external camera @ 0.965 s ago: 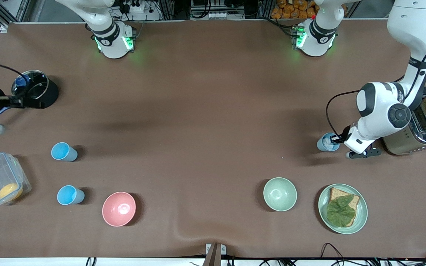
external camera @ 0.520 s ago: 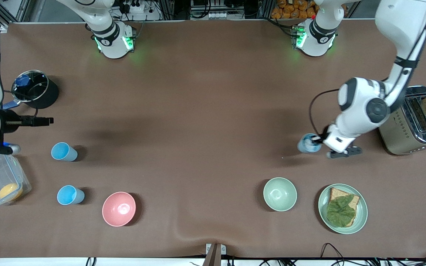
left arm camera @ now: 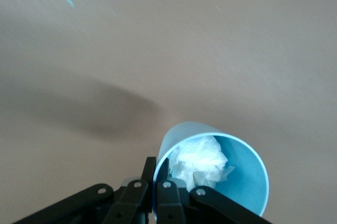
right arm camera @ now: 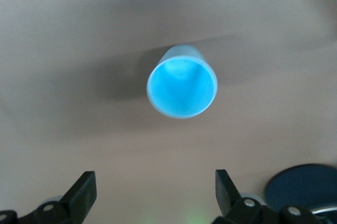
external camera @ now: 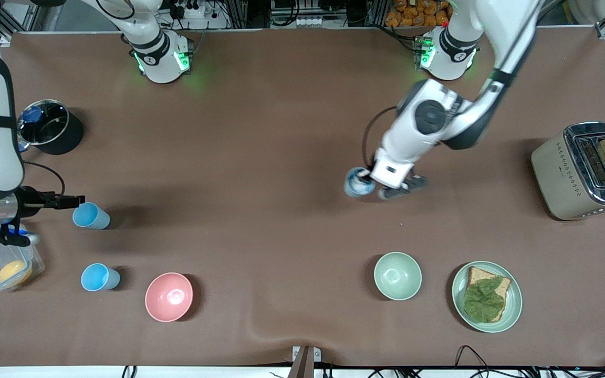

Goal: Stack blue cups with both arms
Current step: 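Place the cup centrally with the left gripper while the right gripper approaches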

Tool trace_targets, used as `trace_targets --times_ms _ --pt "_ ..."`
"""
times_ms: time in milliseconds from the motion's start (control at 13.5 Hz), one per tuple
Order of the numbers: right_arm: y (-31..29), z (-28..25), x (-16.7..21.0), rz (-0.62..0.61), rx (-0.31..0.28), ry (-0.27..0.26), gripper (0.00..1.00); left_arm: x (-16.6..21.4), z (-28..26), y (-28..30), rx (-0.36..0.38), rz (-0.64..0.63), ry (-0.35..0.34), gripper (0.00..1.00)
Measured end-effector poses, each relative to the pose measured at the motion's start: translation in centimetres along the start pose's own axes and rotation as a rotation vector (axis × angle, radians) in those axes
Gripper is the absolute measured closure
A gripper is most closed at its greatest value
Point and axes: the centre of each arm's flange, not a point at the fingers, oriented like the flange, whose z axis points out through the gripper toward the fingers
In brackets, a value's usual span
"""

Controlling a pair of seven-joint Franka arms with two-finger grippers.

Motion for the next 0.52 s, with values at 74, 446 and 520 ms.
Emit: trace_targets --times_ms 74,446,520 --pt "0.6 1.0 0.8 0.004 -0.019 0.005 0.00 -1.2 0.6 1.5 -0.007 -0.005 -0.013 0.97" --pt "3.8 5.3 3.2 0.042 -0.024 0.039 0.00 -4.6 5.3 6.5 -0.003 -0.029 -0.068 0.97" --pt "4.4 6.0 3.2 0.050 -0.021 0.042 0.00 -5.1 6.6 7.2 0.014 -0.046 -0.060 0.97"
